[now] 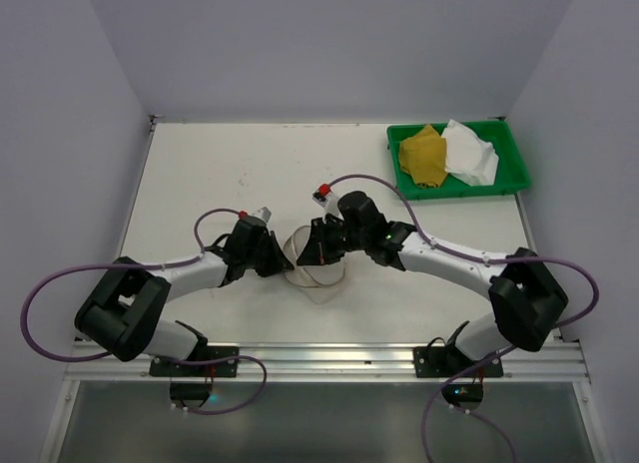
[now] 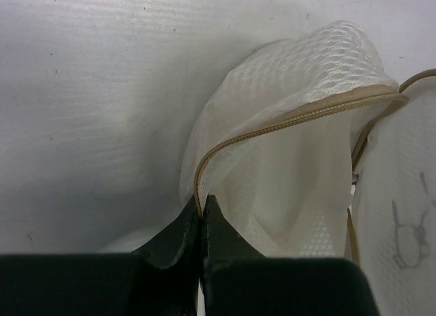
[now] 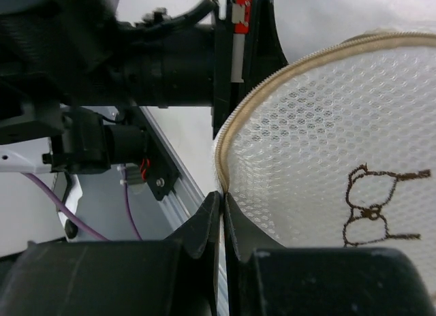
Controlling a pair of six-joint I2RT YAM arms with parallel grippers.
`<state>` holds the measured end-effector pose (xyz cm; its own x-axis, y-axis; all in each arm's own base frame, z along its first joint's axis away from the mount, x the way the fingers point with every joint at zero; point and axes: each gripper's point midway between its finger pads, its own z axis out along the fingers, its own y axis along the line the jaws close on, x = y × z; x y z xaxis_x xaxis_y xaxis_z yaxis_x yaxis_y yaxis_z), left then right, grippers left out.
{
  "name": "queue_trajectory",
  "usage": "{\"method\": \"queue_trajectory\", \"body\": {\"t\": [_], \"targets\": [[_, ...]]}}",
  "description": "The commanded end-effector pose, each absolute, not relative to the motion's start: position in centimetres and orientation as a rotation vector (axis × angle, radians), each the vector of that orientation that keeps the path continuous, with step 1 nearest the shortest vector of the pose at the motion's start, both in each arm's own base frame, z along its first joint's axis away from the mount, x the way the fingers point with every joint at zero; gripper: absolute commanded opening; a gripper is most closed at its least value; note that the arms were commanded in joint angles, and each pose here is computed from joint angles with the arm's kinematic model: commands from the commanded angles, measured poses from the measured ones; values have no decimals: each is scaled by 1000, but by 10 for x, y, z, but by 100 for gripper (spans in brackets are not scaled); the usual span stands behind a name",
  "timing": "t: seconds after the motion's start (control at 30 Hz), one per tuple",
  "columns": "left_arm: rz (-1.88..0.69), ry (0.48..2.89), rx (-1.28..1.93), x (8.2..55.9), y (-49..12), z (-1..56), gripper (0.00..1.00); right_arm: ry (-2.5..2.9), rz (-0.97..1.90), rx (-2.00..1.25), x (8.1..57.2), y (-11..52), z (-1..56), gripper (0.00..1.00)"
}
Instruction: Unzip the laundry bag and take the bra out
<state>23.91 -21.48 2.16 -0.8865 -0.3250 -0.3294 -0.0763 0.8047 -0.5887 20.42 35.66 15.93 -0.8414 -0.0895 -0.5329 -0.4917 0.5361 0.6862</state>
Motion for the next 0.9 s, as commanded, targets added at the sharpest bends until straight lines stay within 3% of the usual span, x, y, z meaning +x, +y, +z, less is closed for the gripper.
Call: {"method": "queue_trajectory", "body": {"t": [0.0, 0.23, 0.5, 0.87], "targets": [[-848, 2518, -303, 242, -218, 30, 0, 2301, 1380, -514, 199, 381, 159, 5], [-859, 2496, -296, 239, -216, 38, 2, 2366, 1426, -505, 198, 393, 118, 15], [-772, 2488, -299, 236, -201, 45, 27, 2397, 1436, -516, 197, 395, 100, 40], [-626, 2491, -314, 235, -172, 53, 55, 2355, 1430, -535, 196, 391, 107, 50]]}}
